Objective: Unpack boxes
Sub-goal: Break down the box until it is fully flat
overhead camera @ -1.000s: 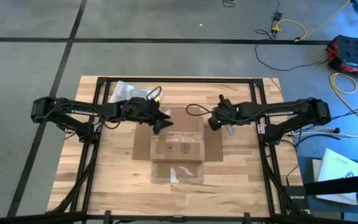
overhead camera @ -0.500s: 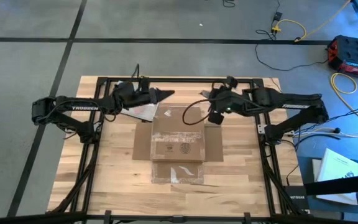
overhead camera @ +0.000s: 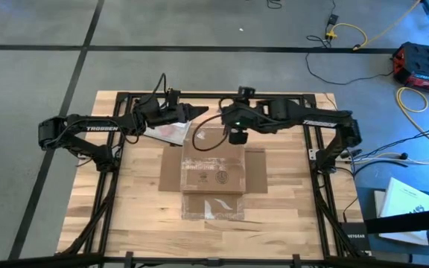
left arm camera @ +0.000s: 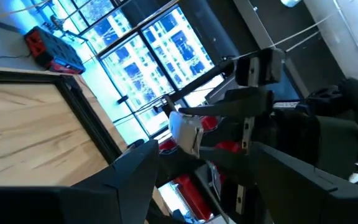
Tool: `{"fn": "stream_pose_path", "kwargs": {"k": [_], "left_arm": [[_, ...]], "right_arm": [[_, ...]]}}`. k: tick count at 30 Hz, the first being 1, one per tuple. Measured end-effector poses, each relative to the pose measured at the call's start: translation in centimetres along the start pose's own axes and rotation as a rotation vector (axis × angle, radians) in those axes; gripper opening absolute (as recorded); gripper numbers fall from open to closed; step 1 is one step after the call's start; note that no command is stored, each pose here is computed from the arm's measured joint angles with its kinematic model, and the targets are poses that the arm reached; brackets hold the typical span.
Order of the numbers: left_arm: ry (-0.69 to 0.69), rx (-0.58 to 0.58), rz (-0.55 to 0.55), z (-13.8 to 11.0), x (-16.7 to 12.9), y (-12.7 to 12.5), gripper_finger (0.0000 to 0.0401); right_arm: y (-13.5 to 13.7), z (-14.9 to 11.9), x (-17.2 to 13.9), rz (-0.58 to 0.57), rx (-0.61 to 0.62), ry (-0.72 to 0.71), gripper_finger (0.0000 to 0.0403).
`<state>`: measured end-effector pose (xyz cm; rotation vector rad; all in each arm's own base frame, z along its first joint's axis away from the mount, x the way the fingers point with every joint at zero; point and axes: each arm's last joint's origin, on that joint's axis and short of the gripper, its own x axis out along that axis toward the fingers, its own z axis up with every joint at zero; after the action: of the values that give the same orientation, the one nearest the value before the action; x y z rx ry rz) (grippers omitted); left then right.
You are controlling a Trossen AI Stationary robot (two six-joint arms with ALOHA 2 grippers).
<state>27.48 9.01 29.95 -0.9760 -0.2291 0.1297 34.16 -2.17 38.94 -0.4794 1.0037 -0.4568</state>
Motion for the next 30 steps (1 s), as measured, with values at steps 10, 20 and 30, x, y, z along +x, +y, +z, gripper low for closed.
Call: {"fn": "stream_pose_path", "kwargs": {"k": [10,20,30], "left_arm": [[0.052,0.080,0.077,-0.5,0.0,0.7,0.0239],[0.147,0.073,0.212,-1.4,-0.3,2.1,0.0239],[0.294,0.043,0.423,-2.7,-1.3,4.0,0.0239]], "right_arm": [[0.6,0.5,1.1,0.035,0.018,0.009,0.0119],[0.5,0.2,1.0,0.019,0.072,0.034,0.0122],[0.4,0.1,0.8,0.015,0.079,0.033,0.0118]]}}
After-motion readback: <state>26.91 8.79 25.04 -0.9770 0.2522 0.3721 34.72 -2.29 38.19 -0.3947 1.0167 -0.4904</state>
